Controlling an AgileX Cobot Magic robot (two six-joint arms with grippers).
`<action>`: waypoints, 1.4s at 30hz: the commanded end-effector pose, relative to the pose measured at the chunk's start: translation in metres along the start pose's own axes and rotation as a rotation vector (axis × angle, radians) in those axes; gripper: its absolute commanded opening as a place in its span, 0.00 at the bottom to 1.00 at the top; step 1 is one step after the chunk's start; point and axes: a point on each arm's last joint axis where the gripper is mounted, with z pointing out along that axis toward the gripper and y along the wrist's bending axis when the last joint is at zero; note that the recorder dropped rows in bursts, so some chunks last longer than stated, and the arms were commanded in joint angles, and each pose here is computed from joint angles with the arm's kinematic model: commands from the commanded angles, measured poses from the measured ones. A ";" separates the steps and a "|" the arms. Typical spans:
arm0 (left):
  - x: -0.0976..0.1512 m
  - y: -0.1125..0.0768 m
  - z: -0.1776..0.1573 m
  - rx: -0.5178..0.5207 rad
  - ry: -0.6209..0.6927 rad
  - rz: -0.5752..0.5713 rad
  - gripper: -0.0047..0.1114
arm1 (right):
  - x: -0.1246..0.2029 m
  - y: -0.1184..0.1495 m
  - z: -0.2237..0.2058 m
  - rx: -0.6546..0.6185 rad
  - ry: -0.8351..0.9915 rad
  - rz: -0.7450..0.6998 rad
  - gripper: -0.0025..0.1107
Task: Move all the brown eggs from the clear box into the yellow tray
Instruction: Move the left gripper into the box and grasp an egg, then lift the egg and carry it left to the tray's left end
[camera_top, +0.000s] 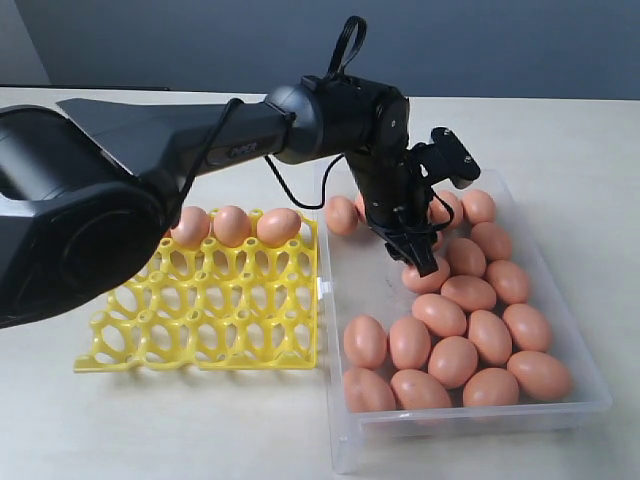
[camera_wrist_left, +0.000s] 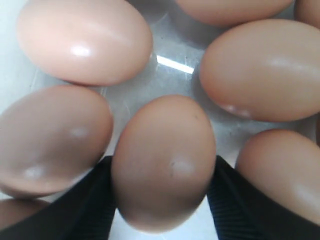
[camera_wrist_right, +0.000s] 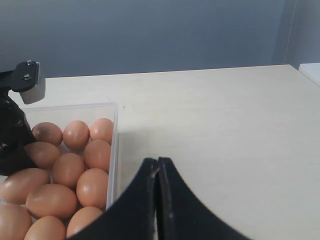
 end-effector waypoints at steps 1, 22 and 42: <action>-0.005 -0.002 -0.005 -0.011 -0.019 0.004 0.04 | 0.000 0.000 0.000 0.000 -0.009 -0.005 0.02; -0.020 0.014 -0.122 0.126 -0.294 -0.263 0.05 | 0.000 0.000 0.000 0.000 -0.009 -0.005 0.02; 0.127 0.001 -0.220 -0.333 -0.711 -0.526 0.04 | 0.000 0.000 0.000 0.000 -0.009 -0.005 0.02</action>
